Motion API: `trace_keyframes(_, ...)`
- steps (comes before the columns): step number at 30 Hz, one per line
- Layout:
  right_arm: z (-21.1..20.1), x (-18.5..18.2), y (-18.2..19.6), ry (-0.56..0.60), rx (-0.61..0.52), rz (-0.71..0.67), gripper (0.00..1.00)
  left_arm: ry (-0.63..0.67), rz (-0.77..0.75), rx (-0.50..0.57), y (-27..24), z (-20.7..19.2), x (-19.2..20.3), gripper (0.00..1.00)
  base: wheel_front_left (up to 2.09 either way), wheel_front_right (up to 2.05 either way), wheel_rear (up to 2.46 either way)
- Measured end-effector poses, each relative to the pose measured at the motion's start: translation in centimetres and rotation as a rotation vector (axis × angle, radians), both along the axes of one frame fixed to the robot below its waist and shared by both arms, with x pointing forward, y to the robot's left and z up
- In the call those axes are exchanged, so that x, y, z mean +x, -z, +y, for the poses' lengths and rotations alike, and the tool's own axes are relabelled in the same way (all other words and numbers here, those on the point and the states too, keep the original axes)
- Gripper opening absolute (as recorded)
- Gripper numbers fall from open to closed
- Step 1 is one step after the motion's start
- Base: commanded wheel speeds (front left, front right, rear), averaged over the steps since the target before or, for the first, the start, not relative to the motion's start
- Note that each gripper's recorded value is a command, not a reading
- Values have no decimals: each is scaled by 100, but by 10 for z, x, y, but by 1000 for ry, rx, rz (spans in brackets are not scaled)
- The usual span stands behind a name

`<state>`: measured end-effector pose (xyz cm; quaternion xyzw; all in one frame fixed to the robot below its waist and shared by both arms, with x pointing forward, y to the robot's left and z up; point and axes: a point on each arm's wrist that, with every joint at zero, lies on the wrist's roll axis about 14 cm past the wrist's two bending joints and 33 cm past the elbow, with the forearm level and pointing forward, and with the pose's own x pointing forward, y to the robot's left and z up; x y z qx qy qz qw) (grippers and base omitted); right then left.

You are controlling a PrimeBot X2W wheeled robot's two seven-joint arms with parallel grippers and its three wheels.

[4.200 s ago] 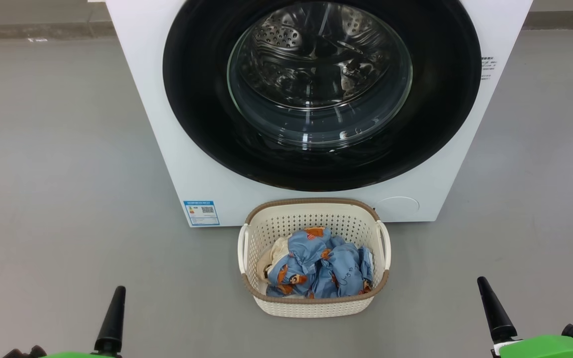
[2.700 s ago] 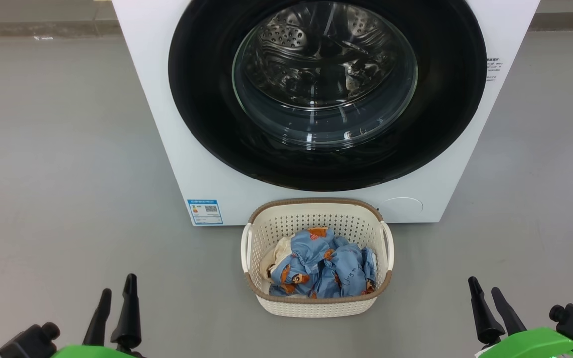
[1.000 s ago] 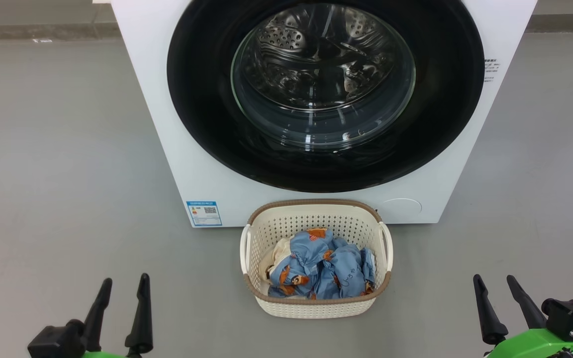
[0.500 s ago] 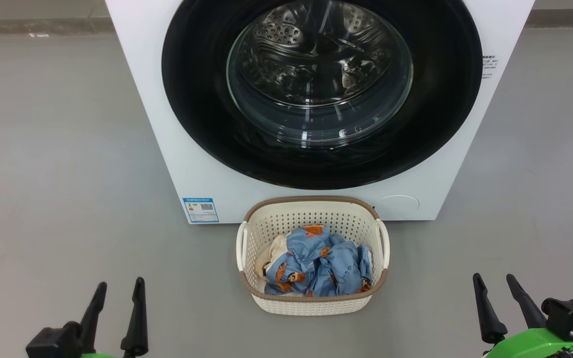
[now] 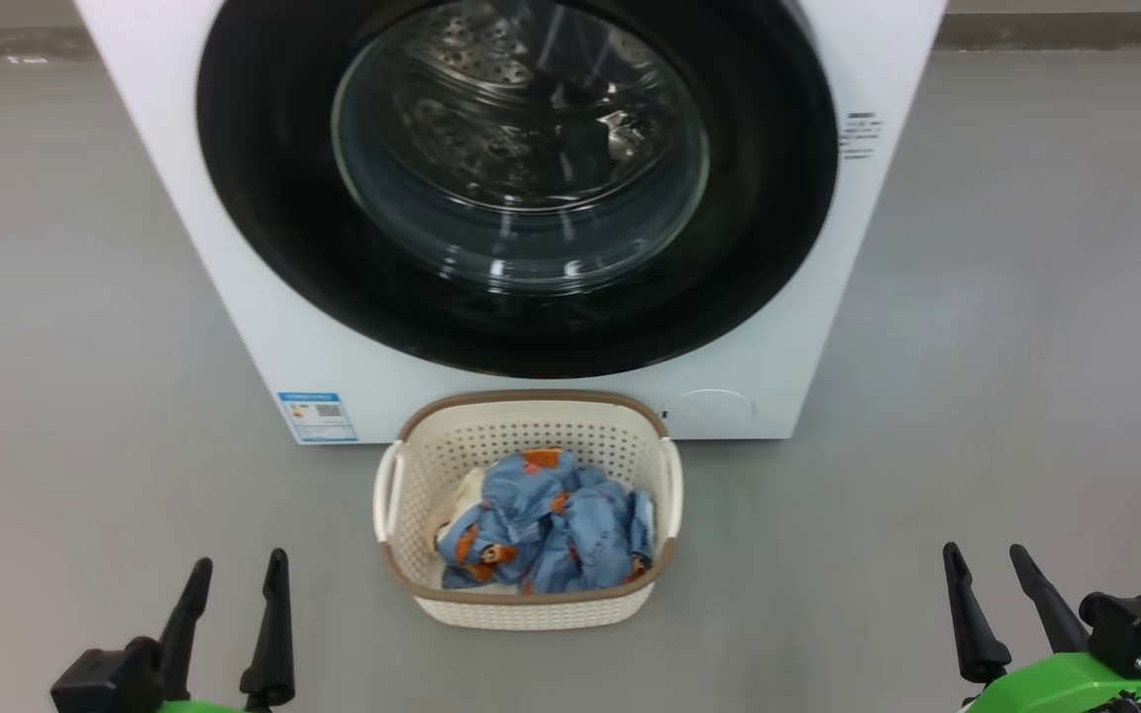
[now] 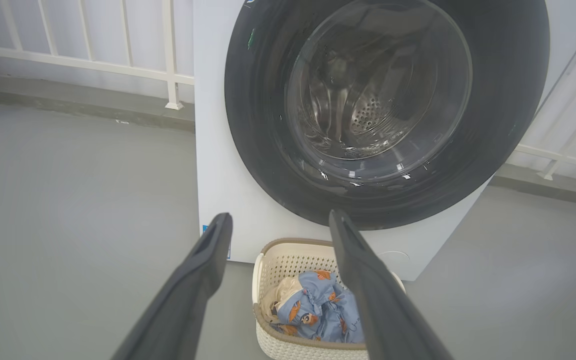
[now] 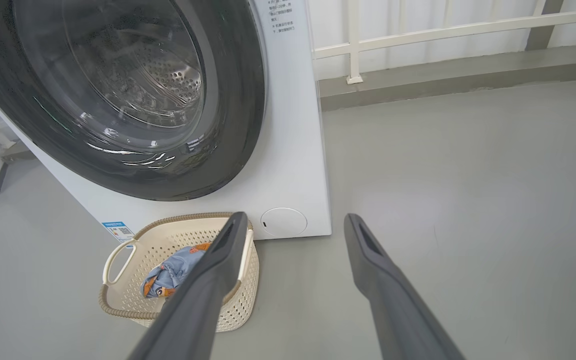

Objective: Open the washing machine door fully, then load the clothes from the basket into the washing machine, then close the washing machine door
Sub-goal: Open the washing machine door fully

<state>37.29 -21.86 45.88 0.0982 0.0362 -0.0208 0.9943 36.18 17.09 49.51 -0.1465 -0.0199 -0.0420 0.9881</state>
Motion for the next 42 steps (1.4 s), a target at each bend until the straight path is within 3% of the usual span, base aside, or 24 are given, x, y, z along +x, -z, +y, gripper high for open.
trace_keyframes(19, -3, -1, -1, 7, -1, -4, 100, 2, -6, -42, -3, -4, 1, 100, 112, 105, -217)
trace_keyframes(36, 1, 3, -8, -1, 1, -29, 100, 2, 2, -44, 0, -4, 1, 100, 14, 14, -28)
trace_keyframes(37, 3, 5, -11, -7, 1, -38, 91, 1, 3, -46, 1, -4, 1, 100, 0, 0, 0)
trace_keyframes(39, 7, 7, -17, -17, 5, -58, 26, 0, 5, -50, 1, -5, 1, 100, 0, 0, 0)
trace_keyframes(40, 9, 9, -21, -20, 14, -71, 0, -1, 5, -52, 1, -5, 1, 100, 0, 0, 0)
trace_keyframes(42, 14, 14, -31, -25, 34, -105, 0, -3, 6, -60, 1, -6, 1, 100, 0, 0, 0)
